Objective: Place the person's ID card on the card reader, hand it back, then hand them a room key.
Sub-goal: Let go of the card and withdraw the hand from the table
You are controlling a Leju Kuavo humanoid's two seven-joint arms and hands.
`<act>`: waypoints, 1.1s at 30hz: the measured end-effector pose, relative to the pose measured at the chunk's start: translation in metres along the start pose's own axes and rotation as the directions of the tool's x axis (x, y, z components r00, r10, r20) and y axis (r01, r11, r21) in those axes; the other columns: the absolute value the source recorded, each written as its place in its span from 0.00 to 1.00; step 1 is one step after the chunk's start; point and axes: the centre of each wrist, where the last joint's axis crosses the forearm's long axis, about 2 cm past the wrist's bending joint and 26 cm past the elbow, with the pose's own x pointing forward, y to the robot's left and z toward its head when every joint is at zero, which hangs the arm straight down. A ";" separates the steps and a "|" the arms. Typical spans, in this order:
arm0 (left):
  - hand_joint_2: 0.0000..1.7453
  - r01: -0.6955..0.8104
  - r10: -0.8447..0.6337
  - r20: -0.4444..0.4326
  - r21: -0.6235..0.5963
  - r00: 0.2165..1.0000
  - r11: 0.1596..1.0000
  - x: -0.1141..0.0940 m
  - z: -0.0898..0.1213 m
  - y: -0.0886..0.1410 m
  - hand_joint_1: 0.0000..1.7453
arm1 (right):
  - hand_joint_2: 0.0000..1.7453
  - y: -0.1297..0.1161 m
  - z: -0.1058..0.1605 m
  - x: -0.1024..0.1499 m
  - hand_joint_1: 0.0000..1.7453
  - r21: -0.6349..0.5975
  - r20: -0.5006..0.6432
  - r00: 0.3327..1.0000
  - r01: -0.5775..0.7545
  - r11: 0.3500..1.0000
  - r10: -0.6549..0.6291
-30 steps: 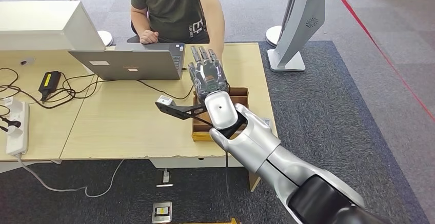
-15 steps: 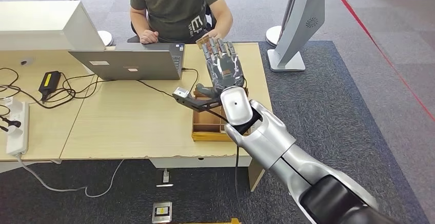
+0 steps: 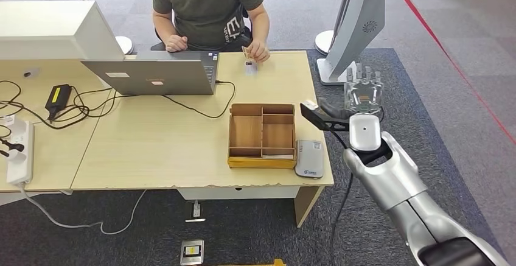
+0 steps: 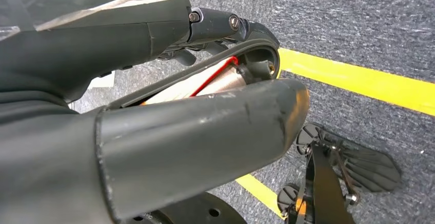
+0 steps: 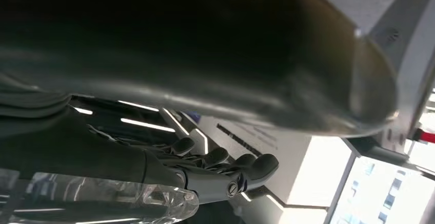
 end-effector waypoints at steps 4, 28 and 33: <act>0.00 -0.013 0.013 0.011 0.007 1.000 1.000 -0.001 0.000 0.000 0.00 | 0.00 0.040 0.012 -0.058 0.00 0.088 -0.111 0.992 -0.054 0.995 0.063; 0.00 -0.046 0.043 0.096 0.029 0.994 0.999 0.004 0.002 -0.010 0.00 | 0.00 0.277 0.222 -0.209 0.00 0.094 -0.779 0.491 0.708 0.700 -0.391; 0.00 -0.051 0.048 0.110 0.032 0.993 0.998 0.005 0.003 -0.013 0.00 | 0.00 0.294 0.289 -0.136 0.00 0.061 -0.957 0.204 0.838 0.542 -0.206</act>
